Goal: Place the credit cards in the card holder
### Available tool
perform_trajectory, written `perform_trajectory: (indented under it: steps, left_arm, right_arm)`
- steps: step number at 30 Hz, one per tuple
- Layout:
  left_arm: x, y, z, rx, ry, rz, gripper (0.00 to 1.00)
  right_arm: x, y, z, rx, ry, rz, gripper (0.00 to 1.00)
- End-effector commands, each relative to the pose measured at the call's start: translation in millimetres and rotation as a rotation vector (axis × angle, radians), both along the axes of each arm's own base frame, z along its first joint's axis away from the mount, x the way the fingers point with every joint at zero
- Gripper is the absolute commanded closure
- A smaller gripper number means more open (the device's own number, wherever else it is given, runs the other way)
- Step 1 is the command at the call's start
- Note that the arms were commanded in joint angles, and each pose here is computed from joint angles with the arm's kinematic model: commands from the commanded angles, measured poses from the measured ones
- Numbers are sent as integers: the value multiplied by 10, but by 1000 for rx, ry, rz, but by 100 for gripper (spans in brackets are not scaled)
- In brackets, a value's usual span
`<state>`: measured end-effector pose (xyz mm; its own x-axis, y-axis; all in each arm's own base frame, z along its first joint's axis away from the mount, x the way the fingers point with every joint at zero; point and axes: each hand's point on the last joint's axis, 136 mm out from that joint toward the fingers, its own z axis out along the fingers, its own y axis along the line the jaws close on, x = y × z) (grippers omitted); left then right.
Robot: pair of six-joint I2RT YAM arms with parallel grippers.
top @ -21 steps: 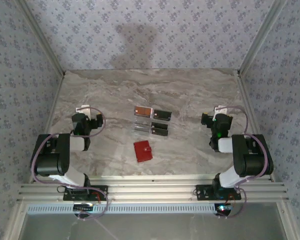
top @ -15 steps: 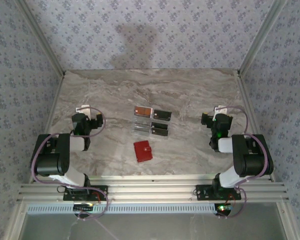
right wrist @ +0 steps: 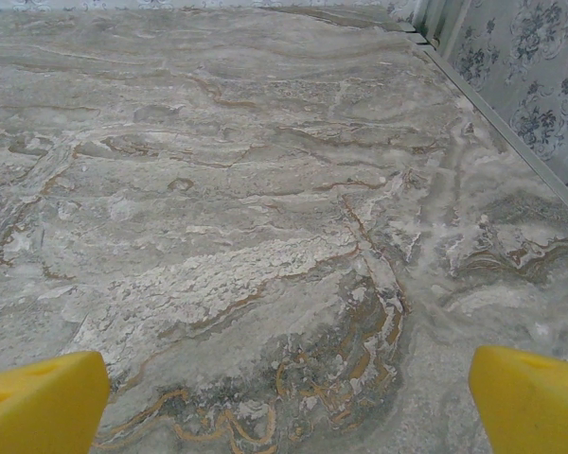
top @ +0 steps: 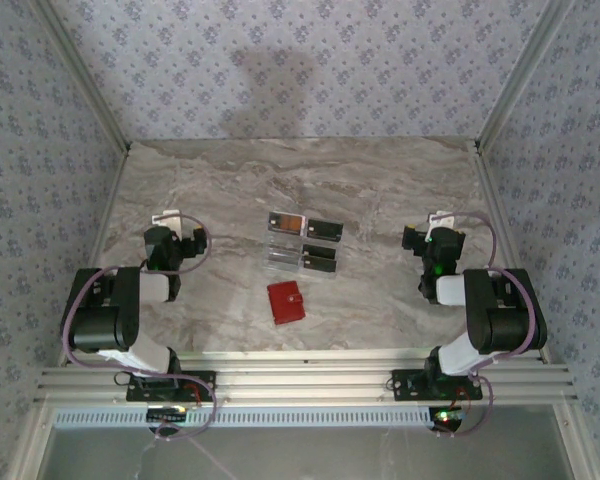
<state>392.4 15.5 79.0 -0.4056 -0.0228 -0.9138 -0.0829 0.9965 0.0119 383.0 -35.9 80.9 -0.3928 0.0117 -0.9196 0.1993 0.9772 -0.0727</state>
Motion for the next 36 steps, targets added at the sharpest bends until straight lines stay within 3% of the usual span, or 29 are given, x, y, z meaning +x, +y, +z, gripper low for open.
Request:
perform_trajectory:
  steps: [1, 7, 11, 14, 17, 20, 24, 30, 36]
  left_arm:
    - [59, 8, 99, -18, -28, -2, 0]
    - [54, -38, 155, -18, -21, -29, 0]
    - [52, 14, 375, -15, 0, 3, 0]
    - [50, 46, 603, -22, -7, 41, 1]
    - [28, 42, 929, -119, -37, 84, 0]
    - [-38, -22, 1195, -226, -5, 115, 0]
    - [-247, -277, 1317, -305, 103, 78, 0]
    - [-584, -638, 1232, -403, 178, 0, 0]
    - [-568, -1070, 1088, -459, 210, -100, 0]
  right_arm:
    - [35, -1, 56, 2, -21, 8, 0]
    - [14, -28, 164, -4, -28, -14, 0]
    - [40, -21, 532, -19, 30, -59, 0]
    - [76, 11, 831, 166, 63, -92, 0]
    - [88, 120, 989, 362, 123, -98, 0]
    - [70, 410, 1088, 443, 159, 34, 0]
    - [-130, 875, 1156, 424, 225, 182, 0]
    - [-616, 1521, 918, 324, 372, 317, 1]
    - [-982, 1968, 624, 372, 438, 370, 1]
